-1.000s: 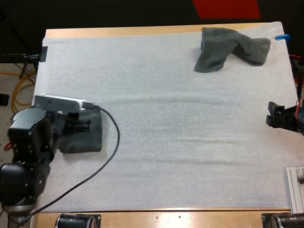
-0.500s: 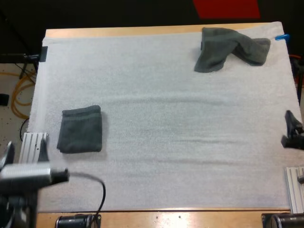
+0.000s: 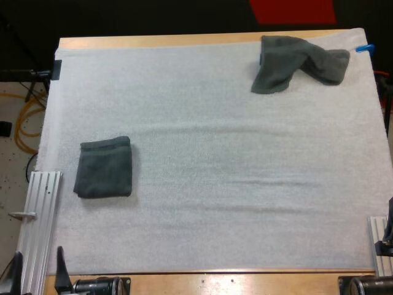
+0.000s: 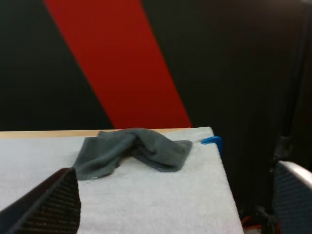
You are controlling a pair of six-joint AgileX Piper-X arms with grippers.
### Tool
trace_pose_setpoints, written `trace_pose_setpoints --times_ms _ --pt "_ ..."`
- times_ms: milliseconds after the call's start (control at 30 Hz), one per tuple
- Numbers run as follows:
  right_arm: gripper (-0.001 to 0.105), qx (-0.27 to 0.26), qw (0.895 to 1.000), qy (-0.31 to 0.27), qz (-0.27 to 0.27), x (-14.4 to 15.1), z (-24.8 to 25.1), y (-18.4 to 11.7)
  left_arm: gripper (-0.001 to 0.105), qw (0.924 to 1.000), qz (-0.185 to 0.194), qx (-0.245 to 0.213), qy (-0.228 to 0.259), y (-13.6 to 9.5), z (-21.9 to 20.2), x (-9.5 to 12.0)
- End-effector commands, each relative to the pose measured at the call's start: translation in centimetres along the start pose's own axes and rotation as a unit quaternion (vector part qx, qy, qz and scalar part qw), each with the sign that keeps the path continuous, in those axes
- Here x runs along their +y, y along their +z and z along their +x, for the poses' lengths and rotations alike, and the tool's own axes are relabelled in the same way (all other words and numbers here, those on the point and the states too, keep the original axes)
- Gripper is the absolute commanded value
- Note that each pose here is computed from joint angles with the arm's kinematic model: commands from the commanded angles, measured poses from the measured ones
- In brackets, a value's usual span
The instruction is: Pick towel from pile fold and stack
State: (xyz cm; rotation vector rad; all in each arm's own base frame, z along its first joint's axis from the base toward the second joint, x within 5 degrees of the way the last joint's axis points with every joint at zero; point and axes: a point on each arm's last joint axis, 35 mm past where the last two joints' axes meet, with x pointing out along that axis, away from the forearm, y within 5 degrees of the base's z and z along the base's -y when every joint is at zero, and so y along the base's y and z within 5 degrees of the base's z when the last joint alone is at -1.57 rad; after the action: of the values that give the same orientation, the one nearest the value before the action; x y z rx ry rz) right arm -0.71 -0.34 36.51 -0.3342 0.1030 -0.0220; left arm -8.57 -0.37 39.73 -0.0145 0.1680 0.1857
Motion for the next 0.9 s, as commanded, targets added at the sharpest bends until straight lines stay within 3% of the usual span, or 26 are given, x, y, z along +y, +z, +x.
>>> trace_pose_setpoints --times_ms 0,67,267,567,733,867 --pt "0.078 0.022 1.000 0.001 -0.007 0.1 0.2 -0.3 0.057 0.9997 -0.003 0.025 0.001 -0.2 0.3 0.0" --pt "0.078 0.044 0.999 0.011 -0.010 0.2 -0.1 -0.6 0.057 0.9984 0.000 0.057 0.001 -0.9 0.3 0.0" --pt "0.078 0.045 0.999 0.030 0.001 0.4 0.0 -0.8 0.057 0.9920 0.008 0.126 0.003 -2.4 0.0 0.0" --pt "0.078 0.039 0.998 0.049 0.005 0.5 0.2 -0.9 0.057 0.9945 0.000 0.105 0.004 -2.1 1.2 -0.2" --pt "0.078 0.035 0.993 0.109 0.008 1.3 1.0 -1.6 0.057 0.9969 -0.015 0.078 -0.004 -2.5 4.5 -0.5" --pt "0.078 0.050 0.992 0.114 0.010 1.8 2.3 -2.8 0.057 0.9961 -0.037 0.078 -0.018 -3.7 7.4 -0.9"
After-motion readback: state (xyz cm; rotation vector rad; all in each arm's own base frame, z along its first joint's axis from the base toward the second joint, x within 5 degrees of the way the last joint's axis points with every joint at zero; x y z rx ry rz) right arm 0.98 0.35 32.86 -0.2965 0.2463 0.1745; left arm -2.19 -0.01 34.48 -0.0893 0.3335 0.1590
